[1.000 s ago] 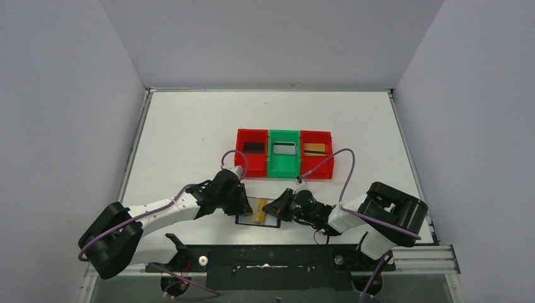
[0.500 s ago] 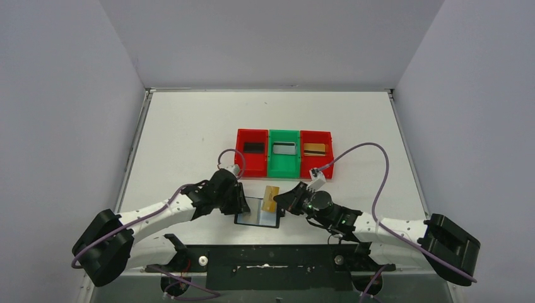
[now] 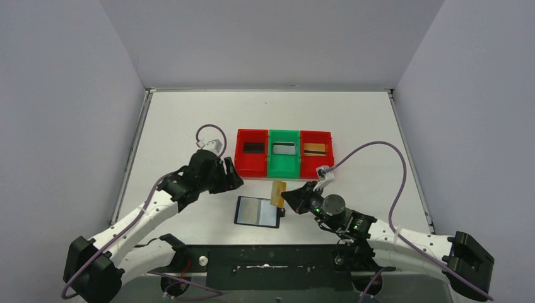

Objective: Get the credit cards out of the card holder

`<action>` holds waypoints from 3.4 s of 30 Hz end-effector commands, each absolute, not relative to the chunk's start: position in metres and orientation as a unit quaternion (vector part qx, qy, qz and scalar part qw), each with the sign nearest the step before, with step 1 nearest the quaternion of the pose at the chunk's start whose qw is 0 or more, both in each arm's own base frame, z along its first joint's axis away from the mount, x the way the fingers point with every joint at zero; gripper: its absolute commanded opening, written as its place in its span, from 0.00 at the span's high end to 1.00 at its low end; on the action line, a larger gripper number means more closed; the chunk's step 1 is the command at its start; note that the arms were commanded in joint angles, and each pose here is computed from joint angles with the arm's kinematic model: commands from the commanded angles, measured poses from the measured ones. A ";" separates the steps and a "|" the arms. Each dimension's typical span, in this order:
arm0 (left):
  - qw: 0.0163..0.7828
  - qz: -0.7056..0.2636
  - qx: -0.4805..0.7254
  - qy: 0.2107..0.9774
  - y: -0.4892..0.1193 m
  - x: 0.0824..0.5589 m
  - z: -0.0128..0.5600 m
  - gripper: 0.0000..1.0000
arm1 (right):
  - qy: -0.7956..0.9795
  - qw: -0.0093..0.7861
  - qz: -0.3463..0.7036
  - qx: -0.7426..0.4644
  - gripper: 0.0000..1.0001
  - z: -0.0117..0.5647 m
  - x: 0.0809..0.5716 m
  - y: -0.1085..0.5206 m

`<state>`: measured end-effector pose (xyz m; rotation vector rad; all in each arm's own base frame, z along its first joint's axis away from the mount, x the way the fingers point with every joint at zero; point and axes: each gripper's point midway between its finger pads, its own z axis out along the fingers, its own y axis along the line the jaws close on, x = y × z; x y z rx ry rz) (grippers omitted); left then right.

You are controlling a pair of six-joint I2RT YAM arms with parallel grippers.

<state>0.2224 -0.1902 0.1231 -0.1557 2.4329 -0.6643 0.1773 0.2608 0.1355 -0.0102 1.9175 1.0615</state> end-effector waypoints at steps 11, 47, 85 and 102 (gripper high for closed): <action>0.462 -0.178 -0.088 0.864 -0.104 0.250 0.203 0.20 | 0.750 0.582 0.285 -0.129 1.00 0.202 0.200 0.225; 0.493 -0.184 -0.064 0.848 -0.101 0.245 0.190 0.09 | 0.730 0.425 -0.131 -0.519 1.00 0.188 0.307 0.120; 0.500 -0.179 -0.072 0.844 -0.096 0.246 0.193 0.09 | 0.629 0.379 -0.154 -0.662 1.00 0.109 0.427 0.141; 0.496 -0.179 -0.072 0.847 -0.097 0.247 0.190 0.09 | 0.637 0.367 -0.117 -0.668 0.84 0.080 0.430 0.143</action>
